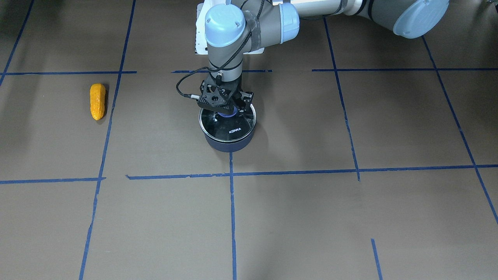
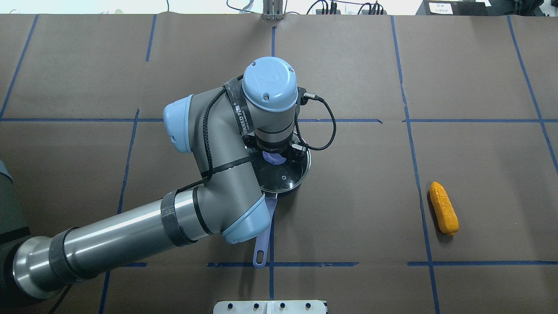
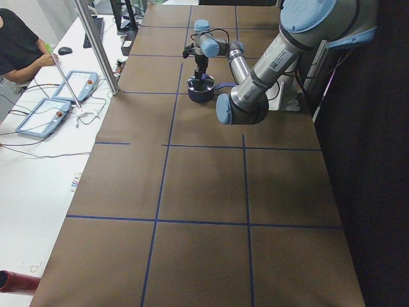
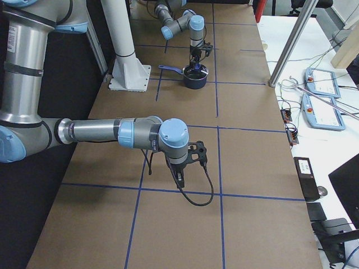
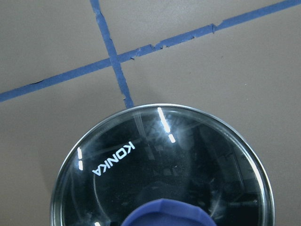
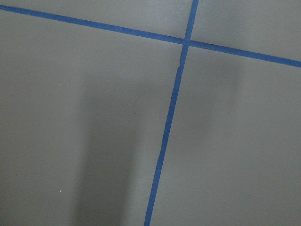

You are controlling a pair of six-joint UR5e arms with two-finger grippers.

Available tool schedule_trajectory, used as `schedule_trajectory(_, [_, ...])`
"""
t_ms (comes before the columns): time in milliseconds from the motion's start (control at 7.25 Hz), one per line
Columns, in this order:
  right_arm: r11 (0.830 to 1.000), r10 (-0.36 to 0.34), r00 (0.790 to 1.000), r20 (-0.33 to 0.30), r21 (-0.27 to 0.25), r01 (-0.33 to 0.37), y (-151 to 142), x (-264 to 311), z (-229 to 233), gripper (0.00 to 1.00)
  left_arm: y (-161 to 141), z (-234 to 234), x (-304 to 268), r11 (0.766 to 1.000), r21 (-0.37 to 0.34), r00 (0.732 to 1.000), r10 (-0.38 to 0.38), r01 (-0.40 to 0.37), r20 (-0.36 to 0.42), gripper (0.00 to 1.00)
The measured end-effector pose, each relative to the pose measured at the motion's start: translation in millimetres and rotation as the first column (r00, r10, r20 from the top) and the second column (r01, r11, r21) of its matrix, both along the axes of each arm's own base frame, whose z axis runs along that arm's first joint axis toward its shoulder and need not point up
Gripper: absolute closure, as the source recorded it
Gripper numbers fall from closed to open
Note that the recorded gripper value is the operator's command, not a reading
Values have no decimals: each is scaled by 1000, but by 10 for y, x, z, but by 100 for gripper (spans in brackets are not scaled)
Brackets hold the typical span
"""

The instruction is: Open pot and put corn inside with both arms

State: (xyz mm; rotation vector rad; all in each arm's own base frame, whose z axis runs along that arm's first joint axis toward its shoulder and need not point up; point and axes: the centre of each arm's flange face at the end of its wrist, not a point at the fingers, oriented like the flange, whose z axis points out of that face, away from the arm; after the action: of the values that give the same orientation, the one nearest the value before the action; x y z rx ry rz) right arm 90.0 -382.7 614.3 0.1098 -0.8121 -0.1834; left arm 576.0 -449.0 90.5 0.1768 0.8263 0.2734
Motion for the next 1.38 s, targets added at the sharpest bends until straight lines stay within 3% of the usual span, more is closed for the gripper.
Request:
schedule_trajectory(276, [1000,-1,1000,0,-5,1,-1,-2,25,0,71,-75,-677,999,19,999,-42,42,-27,100])
schedule_trajectory(690, [1000,-4,1000,1,-13,4,-1,-16,63,0,431,1148,-1717,997,-2,997,-78,78,25,100])
schedule_trajectory(1103, [1000,-6,1000,4,-17,6,-4,-32,71,0,318,2317,-1564,995,-43,994,-82,86,74,100])
schedule_trajectory(1241, [1000,-8,1000,8,-17,8,-6,-44,70,0,258,2522,-1461,995,-55,995,-81,85,65,96])
schedule_trajectory(1379, [1000,-13,1000,9,-16,13,-10,-64,68,0,251,2633,-1404,994,-83,996,-70,74,56,84])
